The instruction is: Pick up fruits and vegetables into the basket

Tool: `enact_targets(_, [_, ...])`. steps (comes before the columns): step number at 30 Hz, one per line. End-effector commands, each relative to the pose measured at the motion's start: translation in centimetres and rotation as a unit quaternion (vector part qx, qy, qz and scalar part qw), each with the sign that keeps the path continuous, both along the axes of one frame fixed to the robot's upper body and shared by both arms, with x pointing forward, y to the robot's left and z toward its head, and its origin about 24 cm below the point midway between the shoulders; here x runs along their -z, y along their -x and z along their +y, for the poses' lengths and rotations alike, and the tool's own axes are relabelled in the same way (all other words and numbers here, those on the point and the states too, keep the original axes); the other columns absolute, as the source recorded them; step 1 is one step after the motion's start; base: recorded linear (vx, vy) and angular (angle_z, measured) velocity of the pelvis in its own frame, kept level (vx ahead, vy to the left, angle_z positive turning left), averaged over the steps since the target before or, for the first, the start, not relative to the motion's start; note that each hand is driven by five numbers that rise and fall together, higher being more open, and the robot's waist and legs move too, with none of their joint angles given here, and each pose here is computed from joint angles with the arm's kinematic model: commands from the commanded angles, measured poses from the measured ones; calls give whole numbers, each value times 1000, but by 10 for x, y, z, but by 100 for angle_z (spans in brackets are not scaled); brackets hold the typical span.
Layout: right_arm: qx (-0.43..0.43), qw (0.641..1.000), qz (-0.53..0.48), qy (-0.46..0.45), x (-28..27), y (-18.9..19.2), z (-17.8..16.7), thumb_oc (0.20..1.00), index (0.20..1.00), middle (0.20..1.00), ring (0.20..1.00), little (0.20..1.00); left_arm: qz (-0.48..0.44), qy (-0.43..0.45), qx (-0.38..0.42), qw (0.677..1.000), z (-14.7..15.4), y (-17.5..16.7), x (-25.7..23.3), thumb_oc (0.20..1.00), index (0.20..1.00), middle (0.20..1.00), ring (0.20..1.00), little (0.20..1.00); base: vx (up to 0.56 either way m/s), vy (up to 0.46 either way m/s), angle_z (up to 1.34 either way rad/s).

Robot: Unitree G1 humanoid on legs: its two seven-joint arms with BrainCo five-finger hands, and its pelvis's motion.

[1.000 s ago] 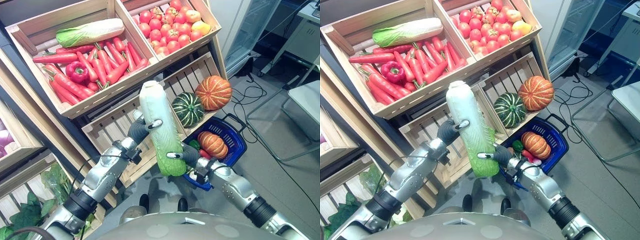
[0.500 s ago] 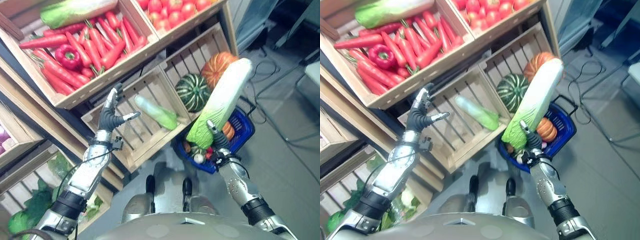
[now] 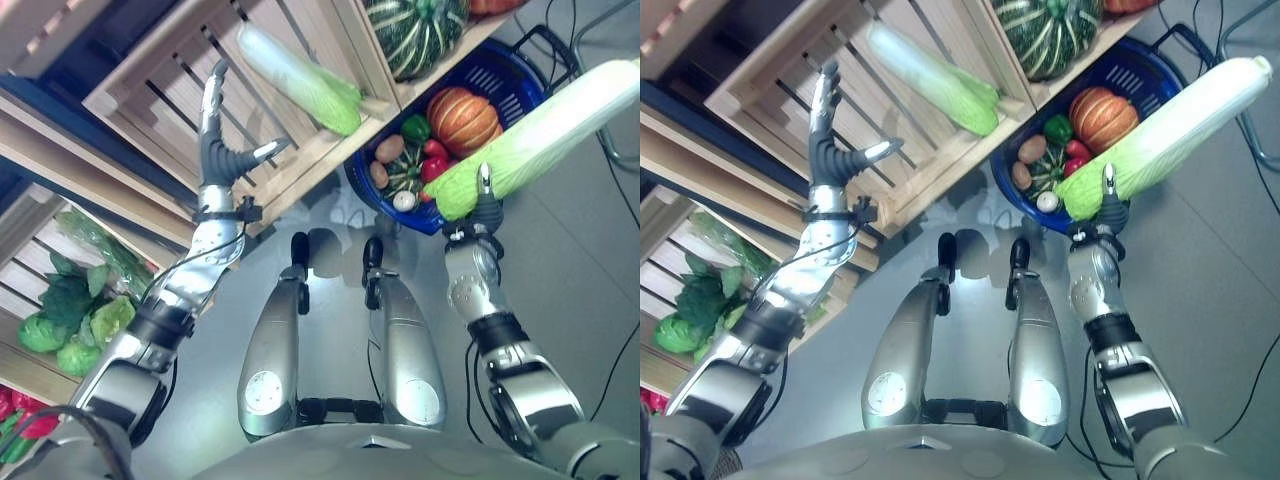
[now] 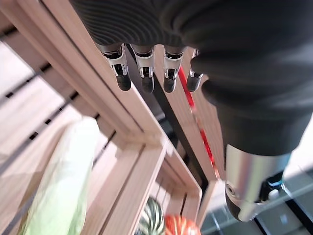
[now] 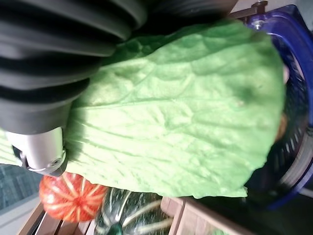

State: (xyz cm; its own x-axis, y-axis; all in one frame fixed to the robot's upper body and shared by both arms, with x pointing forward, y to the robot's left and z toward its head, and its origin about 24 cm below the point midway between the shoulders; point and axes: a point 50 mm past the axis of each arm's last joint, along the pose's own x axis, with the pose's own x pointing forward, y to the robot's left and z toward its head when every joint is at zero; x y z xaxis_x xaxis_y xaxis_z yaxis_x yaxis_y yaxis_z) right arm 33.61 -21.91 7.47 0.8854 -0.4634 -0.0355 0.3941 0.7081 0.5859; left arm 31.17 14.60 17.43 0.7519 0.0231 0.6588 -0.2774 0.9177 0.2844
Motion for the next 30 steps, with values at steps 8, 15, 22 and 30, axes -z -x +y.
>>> enact_targets(8, [12,998,-43,37,-57,-30,-17,200,200,200,200,200,-102,-17,-12,995,-12,-7,-37,1000,1000,1000,1000,1000,-18,-4,5])
enact_targets(15, [-33,999,11,27,-51,-40,-17,200,200,200,200,200,-117,-39,-25,992,-13,-9,-38,1000,1000,1000,1000,1000,44,-7,2])
enact_targets(22, [-89,993,63,37,-43,-47,-10,1000,1000,1000,1000,1000,-144,-91,-63,983,-8,-11,-41,1000,1000,1000,1000,1000,72,-23,-1])
enact_targets(30, [-100,992,76,33,-38,-45,-4,1000,1000,1000,1000,1000,-185,-209,-155,948,8,-20,-43,1000,1000,1000,1000,1000,69,-27,-1])
